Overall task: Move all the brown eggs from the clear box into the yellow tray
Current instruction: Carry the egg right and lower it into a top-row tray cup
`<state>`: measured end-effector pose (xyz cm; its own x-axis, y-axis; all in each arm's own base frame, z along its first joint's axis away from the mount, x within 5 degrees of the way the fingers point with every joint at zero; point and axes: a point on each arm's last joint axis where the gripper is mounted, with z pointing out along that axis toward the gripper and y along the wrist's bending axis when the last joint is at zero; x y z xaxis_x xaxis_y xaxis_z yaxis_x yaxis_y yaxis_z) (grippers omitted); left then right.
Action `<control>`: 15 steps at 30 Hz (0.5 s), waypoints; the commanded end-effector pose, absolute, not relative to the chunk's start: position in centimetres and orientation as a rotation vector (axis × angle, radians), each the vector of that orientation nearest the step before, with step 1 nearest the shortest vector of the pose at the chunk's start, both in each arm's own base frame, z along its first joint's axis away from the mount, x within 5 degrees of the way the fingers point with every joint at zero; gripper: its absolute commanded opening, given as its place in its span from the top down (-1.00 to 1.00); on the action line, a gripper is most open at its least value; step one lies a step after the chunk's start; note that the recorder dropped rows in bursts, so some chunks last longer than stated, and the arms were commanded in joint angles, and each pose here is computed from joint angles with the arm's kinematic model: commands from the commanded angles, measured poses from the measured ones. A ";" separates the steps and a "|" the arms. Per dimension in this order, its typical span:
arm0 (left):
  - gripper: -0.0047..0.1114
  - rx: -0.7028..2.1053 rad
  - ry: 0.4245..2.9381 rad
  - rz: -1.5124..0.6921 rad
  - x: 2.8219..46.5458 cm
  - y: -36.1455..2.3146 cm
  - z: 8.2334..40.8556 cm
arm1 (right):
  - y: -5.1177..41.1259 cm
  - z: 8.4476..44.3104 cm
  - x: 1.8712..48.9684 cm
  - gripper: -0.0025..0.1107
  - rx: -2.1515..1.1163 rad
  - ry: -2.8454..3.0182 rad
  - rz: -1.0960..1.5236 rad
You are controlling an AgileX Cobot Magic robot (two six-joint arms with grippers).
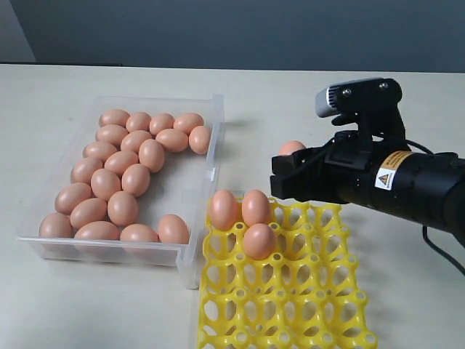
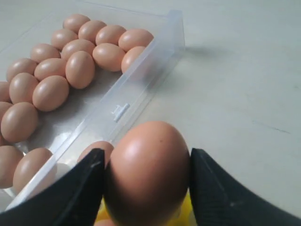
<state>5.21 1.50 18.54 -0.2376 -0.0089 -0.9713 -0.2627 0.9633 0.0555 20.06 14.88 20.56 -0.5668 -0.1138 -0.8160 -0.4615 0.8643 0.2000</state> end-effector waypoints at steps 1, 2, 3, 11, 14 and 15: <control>0.91 -0.196 1.788 0.237 5.2 1.5 18.5 | 15.0 19.5 20.7 0.96 -0.377 2.167 0.493; 0.91 -0.196 1.788 0.237 5.2 1.5 18.5 | 15.1 19.0 20.8 0.96 -0.379 2.179 0.487; 0.91 -0.196 1.788 0.237 5.2 1.5 18.5 | 15.2 18.6 20.9 0.96 -0.380 2.189 0.481; 0.91 -0.196 1.788 0.237 5.2 1.5 18.5 | 15.6 15.2 21.7 0.96 -0.339 2.289 0.442; 0.91 -0.196 1.788 0.237 5.2 1.5 18.5 | 15.6 14.6 21.9 0.96 -0.337 2.296 0.434; 0.91 -0.196 1.788 0.237 5.2 1.5 18.5 | 15.7 14.6 22.0 0.96 -0.335 2.287 0.435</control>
